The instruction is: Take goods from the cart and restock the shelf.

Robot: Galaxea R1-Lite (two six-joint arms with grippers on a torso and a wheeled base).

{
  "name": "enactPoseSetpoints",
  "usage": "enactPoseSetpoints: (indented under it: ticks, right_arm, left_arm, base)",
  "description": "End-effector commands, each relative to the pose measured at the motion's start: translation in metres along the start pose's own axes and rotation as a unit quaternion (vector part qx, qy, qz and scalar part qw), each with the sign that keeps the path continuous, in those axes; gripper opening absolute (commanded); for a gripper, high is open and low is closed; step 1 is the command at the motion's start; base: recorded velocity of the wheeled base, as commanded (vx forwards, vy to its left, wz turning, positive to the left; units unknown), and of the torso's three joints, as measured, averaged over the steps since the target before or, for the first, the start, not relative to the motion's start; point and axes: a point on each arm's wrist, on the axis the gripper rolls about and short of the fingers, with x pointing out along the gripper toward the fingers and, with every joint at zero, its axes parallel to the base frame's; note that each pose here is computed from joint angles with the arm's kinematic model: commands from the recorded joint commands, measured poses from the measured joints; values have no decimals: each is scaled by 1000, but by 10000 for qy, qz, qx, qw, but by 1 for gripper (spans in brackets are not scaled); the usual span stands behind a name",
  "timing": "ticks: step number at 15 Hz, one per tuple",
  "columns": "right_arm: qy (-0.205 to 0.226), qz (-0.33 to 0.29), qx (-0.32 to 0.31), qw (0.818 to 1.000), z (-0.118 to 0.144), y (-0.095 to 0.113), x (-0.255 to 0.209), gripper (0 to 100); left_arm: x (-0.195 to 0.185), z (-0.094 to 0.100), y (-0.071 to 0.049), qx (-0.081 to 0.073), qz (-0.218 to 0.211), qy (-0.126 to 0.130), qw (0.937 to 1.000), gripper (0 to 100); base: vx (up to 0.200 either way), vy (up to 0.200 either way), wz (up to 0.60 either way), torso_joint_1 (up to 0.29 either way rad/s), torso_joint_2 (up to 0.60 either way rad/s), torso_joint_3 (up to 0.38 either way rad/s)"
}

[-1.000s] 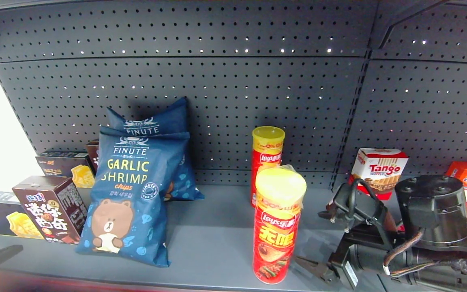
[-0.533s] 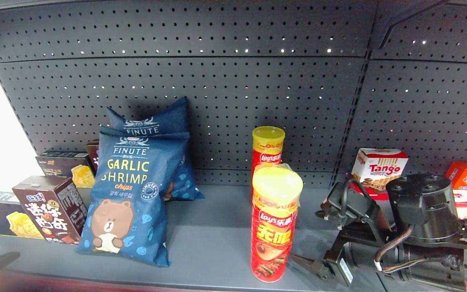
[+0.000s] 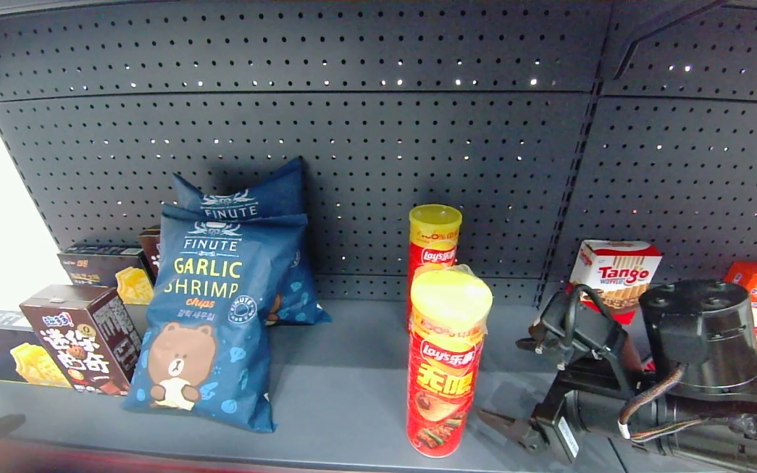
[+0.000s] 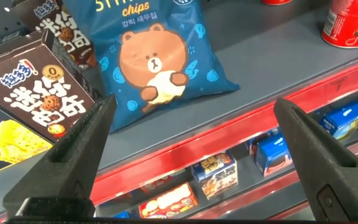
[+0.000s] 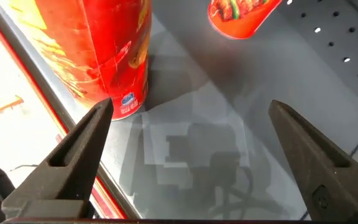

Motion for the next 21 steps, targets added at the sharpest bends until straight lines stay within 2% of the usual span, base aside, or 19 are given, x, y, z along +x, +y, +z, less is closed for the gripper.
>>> enactPoseSetpoints:
  ticks: [1, 4, 6, 8, 9, 10, 12, 13, 14, 16, 17, 18, 19, 21]
  right_arm:
    - [-257, -157, 56, 9995, 6, -6, -15, 100]
    - [-1086, -1010, 405, 9881, 31, -40, -50, 100]
    - [-1502, -1736, 534, 9718, 36, -62, -85, 100]
    - [-1680, -2572, 668, 9493, 23, -74, -125, 100]
    - [-1670, -2998, 747, 9363, 8, -73, -145, 100]
    - [-1642, -3117, 774, 9327, 1, -71, -151, 100]
    - [-1490, -3634, 1002, 9142, -57, -33, -179, 100]
    - [-1445, -3815, 1057, 9069, -72, -23, -183, 100]
    - [-1419, -4159, 1154, 8908, -94, -8, -189, 100]
    - [-1485, -4456, 1356, 8724, -117, 9, -191, 100]
    - [-1513, -4540, 1438, 8662, -124, 14, -191, 100]
    - [-1567, -4653, 1668, 8551, -135, 23, -191, 100]
    - [-1568, -4666, 1919, 8490, -142, 30, -192, 100]
    - [-1508, -4726, 2211, 8396, -162, 49, -192, 100]
  left_arm:
    - [-3, -6, -1, 0, 5, -37, 10000, 100]
    - [-18, -29, -5, 10, 262, -307, 9992, 100]
    - [-23, -35, -5, -6, 530, -401, 9978, 100]
    - [-24, -37, -5, 1, 655, -243, 9976, 100]
    - [-24, -43, -6, 20, 689, -134, 9975, 100]
    - [-24, -45, -6, 29, 701, -115, 9975, 100]
    - [-26, -51, -6, 40, 859, 27, 9963, 100]
    - [-27, -52, -6, 37, 954, 23, 9954, 100]
    - [-28, -56, -6, 17, 1109, 22, 9938, 100]
    - [-31, -65, -7, -1, 1288, -58, 9917, 100]
    - [-32, -68, -7, -6, 1417, -8, 9899, 100]
    - [-34, -72, -8, -38, 1720, 50, 9851, 100]
    - [-34, -76, -9, -48, 1821, 75, 9832, 100]
    - [-37, -85, -12, -70, 2106, -57, 9775, 100]
  base:
    - [0, 0, 0, 0, 0, 0]
    - [0, 0, 0, 0, 0, 0]
    - [0, 0, 0, 0, 0, 0]
    - [0, 0, 0, 0, 0, 0]
    - [0, 0, 0, 0, 0, 0]
    - [0, 0, 0, 0, 0, 0]
    - [0, 0, 0, 0, 0, 0]
    - [0, 0, 0, 0, 0, 0]
    - [0, 0, 0, 0, 0, 0]
    - [0, 0, 0, 0, 0, 0]
    - [0, 0, 0, 0, 0, 0]
    - [0, 0, 0, 0, 0, 0]
    - [0, 0, 0, 0, 0, 0]
    - [0, 0, 0, 0, 0, 0]
